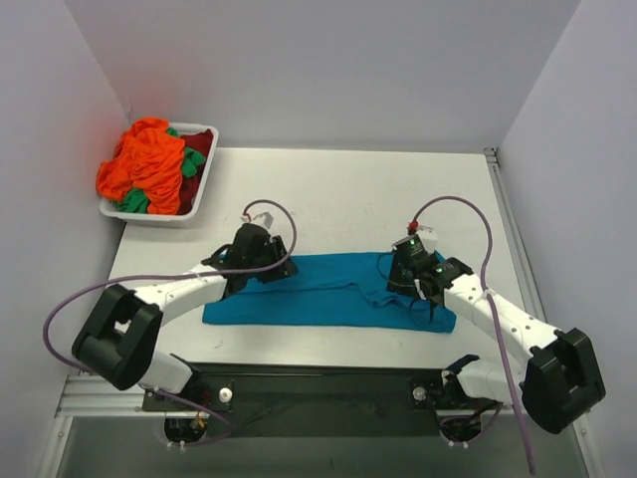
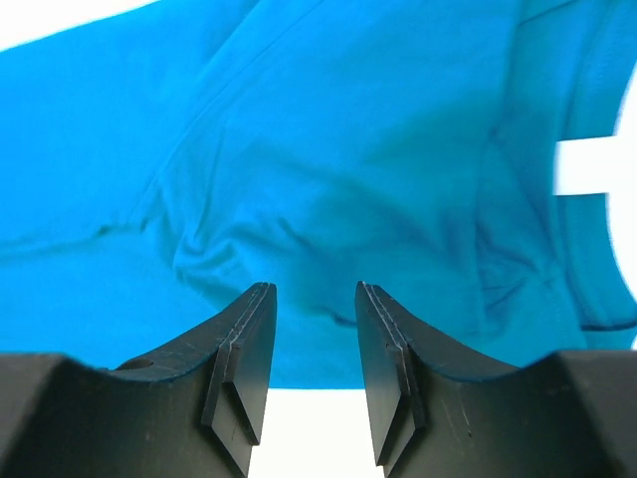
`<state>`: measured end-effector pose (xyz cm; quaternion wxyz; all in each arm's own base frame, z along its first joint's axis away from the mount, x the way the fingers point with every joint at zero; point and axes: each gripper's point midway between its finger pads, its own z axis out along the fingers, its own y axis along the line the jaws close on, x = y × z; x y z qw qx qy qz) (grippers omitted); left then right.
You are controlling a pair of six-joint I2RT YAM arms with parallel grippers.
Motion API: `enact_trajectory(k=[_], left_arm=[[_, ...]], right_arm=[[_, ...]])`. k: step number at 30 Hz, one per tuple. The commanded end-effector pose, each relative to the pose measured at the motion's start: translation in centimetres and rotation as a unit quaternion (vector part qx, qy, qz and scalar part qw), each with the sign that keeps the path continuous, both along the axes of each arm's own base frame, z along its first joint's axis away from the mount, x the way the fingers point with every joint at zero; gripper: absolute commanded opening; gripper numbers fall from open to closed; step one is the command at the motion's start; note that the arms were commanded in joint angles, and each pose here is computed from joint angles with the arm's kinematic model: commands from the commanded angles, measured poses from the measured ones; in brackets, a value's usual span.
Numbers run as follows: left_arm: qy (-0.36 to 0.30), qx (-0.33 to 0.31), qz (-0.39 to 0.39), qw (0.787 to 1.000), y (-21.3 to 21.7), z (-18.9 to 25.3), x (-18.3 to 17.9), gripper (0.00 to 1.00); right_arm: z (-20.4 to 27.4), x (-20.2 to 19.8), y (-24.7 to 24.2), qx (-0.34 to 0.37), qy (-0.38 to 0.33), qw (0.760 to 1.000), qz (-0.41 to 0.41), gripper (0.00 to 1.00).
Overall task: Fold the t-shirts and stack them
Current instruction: Fold the other side of the tshirt into a rectangle
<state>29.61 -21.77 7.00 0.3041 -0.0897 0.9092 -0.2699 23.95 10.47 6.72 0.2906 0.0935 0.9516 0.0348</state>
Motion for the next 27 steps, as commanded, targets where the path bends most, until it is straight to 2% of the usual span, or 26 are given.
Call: enact_trajectory(k=[1,6,9,14,19,27], left_arm=[[-0.038,-0.041,-0.062,0.997,-5.3,2.8,0.2,0.50],[-0.039,-0.064,-0.126,0.989,-12.2,3.6,-3.4,0.54],[-0.031,-0.073,-0.150,0.986,-15.6,3.0,-5.0,0.57],[-0.027,-0.079,-0.160,0.984,-19.7,2.8,-5.8,0.57],[0.006,-0.074,-0.157,0.985,-22.3,0.9,-7.0,0.56],[0.018,-0.036,-0.129,0.991,-23.0,-0.6,-6.9,0.49]], right_arm=[[-0.9,-0.8,-0.5,-0.040,0.008,0.999,-0.006,0.38],[-1.6,-1.1,-2.1,-0.052,0.010,0.998,-0.038,0.36],[-1.3,-1.4,-3.1,-0.025,0.004,0.998,-0.065,0.36],[-0.3,-1.7,-4.1,0.022,-0.010,0.996,-0.084,0.37],[-0.9,-2.5,-4.9,0.049,0.012,0.994,-0.096,0.37],[-1.3,-3.1,-5.4,0.073,0.019,0.992,-0.100,0.36]])
